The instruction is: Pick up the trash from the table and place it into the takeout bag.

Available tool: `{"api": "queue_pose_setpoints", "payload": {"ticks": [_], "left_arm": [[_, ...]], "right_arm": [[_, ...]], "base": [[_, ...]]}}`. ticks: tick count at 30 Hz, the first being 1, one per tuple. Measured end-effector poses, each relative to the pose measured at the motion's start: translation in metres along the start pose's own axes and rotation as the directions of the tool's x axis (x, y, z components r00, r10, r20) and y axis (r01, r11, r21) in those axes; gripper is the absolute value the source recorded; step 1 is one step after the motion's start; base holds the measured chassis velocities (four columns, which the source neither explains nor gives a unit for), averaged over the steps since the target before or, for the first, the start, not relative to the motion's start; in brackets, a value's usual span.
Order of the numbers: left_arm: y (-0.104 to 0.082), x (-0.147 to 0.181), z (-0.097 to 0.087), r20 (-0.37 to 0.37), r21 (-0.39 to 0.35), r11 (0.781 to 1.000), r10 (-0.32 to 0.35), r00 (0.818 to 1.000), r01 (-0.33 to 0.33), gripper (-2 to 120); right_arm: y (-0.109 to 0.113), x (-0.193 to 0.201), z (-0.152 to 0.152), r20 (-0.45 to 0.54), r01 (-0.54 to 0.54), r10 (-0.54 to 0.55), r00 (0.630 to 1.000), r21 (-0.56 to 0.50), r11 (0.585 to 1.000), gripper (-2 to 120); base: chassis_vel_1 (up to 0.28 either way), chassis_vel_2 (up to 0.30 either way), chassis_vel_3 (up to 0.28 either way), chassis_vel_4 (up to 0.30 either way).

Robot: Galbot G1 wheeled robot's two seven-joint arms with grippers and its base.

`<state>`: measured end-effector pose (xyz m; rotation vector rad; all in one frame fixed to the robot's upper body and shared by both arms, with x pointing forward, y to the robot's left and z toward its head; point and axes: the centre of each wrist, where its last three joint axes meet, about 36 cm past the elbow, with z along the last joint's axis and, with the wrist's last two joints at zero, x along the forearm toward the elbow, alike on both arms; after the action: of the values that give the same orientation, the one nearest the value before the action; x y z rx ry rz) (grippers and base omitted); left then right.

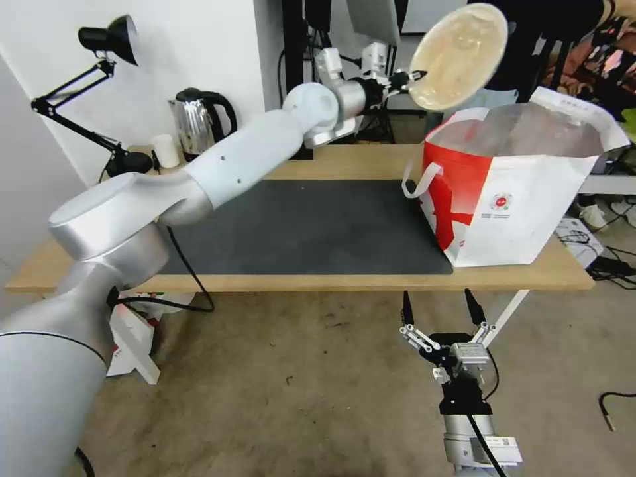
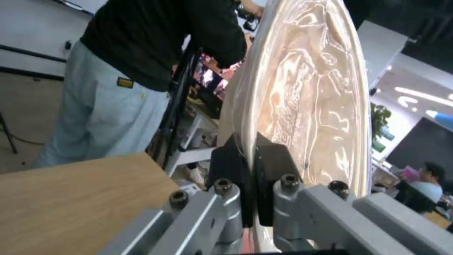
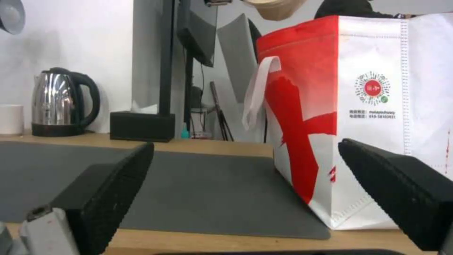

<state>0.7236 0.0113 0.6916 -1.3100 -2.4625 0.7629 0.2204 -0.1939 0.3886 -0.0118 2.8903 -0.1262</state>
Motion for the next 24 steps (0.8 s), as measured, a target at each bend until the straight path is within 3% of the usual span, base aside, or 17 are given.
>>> {"api": "queue_pose_setpoints", "payload": {"ticks": [6, 10, 24], "left_arm": [[-0.01, -0.022, 0.011, -0.025, -0.029, 0.999, -0.013, 1.0, 0.012, 0], [-0.007, -0.028, 0.017, -0.041, -0.048, 0.998, -0.04, 0.998, 0.038, 0], [-0.013, -0.04, 0.024, -0.078, -0.116, 0.989, -0.099, 0.992, 0.09, 0]], "right_arm": [[0.0, 0.0, 0.0, 0.0, 0.0, 0.0, 1.0, 0.0, 1.0, 100], [0.0, 0.0, 0.0, 0.0, 0.0, 0.0, 1.0, 0.0, 1.0, 100], [0.0, 0.0, 0.0, 0.0, 0.0, 0.0, 1.0, 0.0, 1.0, 100]], "base": [[0.0, 0.0, 0.0, 0.0], [0.0, 0.0, 0.0, 0.0], [0.0, 0.0, 0.0, 0.0]]}}
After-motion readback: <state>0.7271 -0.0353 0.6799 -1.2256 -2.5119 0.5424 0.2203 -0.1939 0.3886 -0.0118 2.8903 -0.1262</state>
